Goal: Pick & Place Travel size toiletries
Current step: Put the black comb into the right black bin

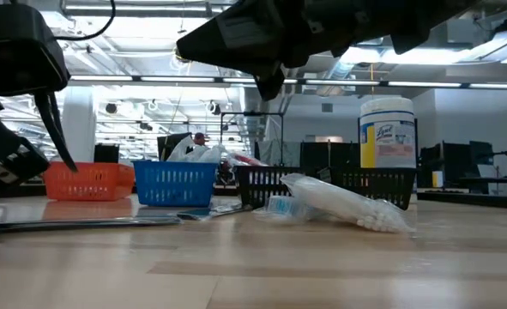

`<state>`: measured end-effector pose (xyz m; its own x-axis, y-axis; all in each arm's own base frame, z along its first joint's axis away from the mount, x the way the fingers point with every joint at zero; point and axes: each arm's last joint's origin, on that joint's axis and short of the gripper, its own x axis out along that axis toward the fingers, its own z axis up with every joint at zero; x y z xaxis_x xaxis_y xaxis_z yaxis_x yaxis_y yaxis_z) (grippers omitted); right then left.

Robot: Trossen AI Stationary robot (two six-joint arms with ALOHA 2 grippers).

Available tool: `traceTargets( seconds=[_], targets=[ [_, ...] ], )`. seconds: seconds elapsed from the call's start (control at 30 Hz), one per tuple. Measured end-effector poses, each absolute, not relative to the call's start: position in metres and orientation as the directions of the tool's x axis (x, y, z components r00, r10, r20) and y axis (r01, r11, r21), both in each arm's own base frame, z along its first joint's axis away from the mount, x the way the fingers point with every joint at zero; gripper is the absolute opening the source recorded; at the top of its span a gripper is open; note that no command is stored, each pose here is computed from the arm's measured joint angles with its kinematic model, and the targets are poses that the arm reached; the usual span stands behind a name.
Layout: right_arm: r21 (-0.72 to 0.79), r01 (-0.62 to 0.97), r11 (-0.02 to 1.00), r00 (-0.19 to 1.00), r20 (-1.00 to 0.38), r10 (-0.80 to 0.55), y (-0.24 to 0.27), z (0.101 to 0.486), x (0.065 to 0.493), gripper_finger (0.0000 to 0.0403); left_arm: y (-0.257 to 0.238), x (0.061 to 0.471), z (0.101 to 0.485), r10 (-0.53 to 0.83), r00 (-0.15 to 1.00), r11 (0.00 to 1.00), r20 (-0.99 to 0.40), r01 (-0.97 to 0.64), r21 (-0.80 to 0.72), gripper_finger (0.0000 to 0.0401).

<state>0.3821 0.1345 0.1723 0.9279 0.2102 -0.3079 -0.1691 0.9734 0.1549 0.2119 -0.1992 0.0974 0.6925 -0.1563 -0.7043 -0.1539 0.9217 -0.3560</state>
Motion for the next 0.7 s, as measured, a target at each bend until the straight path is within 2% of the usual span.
traceTargets(
  seconds=[0.43,0.7],
  targets=[
    [0.151,-0.210,0.966,0.918,-0.308,0.248,0.134,0.172,0.382,0.0000,-0.198,0.203,0.096,-0.112,0.656,0.940,-0.747,-0.173,-0.293,0.0001],
    [0.151,-0.215,0.965,0.919,-0.303,0.252,0.136,0.173,0.382,0.0000,-0.182,0.177,0.113,-0.026,0.655,0.956,-0.755,-0.205,-0.211,0.0001]
  ],
)
